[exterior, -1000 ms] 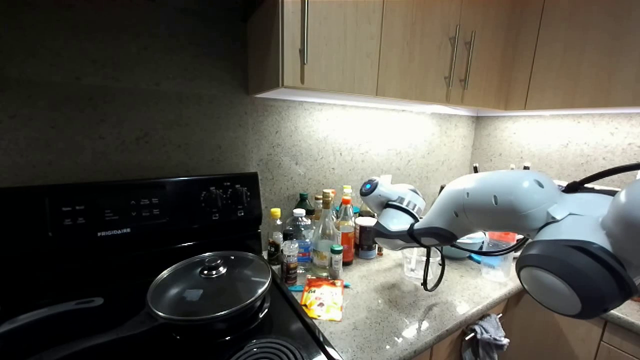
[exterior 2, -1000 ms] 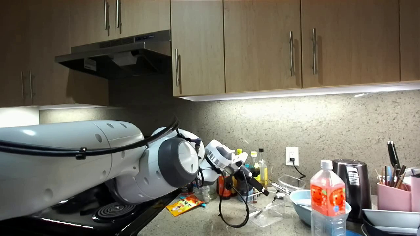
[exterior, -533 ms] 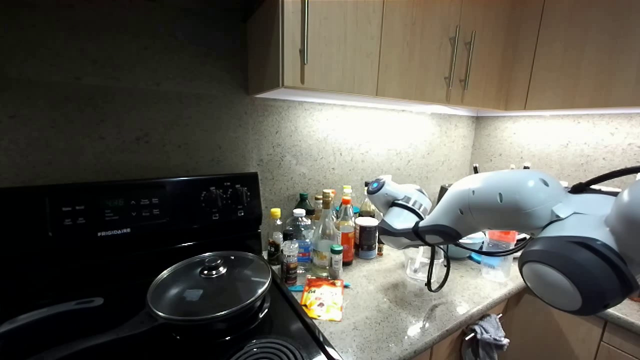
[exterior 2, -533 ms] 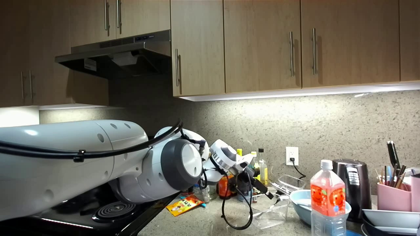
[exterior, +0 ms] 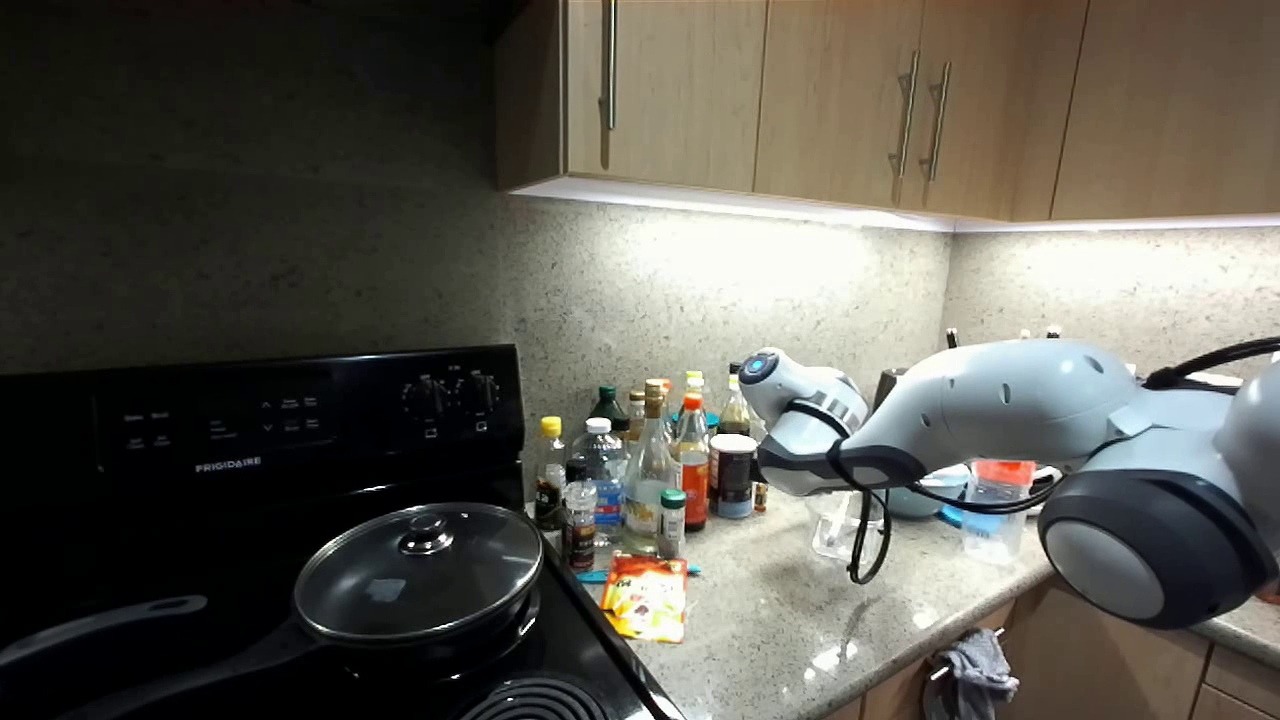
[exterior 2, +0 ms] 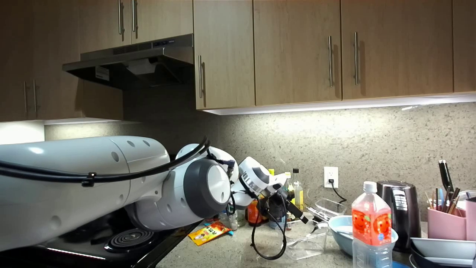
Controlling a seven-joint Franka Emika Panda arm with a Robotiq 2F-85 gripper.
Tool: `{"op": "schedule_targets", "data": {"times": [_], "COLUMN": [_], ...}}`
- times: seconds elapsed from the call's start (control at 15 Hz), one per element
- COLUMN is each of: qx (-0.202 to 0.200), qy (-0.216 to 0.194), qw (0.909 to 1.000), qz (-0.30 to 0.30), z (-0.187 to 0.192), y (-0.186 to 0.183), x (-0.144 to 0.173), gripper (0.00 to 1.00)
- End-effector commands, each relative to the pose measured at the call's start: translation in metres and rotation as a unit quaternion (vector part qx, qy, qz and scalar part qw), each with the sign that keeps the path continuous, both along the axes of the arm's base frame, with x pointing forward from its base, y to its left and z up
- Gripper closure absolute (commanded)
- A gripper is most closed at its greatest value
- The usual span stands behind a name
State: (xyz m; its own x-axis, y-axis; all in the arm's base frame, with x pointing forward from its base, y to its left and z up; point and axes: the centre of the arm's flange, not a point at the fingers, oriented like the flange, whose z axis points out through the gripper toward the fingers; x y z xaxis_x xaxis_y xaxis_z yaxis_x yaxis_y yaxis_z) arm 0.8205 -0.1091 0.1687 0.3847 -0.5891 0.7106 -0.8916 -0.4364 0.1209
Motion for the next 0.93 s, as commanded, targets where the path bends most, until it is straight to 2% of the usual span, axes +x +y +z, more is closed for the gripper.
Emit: {"op": "schedule_targets", "data": {"times": [0.0,0.2,0.4,0.6,0.87], "qx": [-0.009,-0.019,-0.052,-0.096,-0.136], "qy": [-0.043,-0.096,-0.152,-0.207,-0.236], "qw": [0.9989,0.9947,0.9866,0.9733,0.9568], "qz": [0.014,0.032,0.027,-0.02,-0.102], "z": [0.008,0.017,0.027,0.032,0.032], "y": [0.012,0.021,0.029,0.026,0.011], "x": [-0.034,-0.034,-0.038,-0.041,-0.046], "gripper": [0.0,0.0,0.0,0.0,0.0]}}
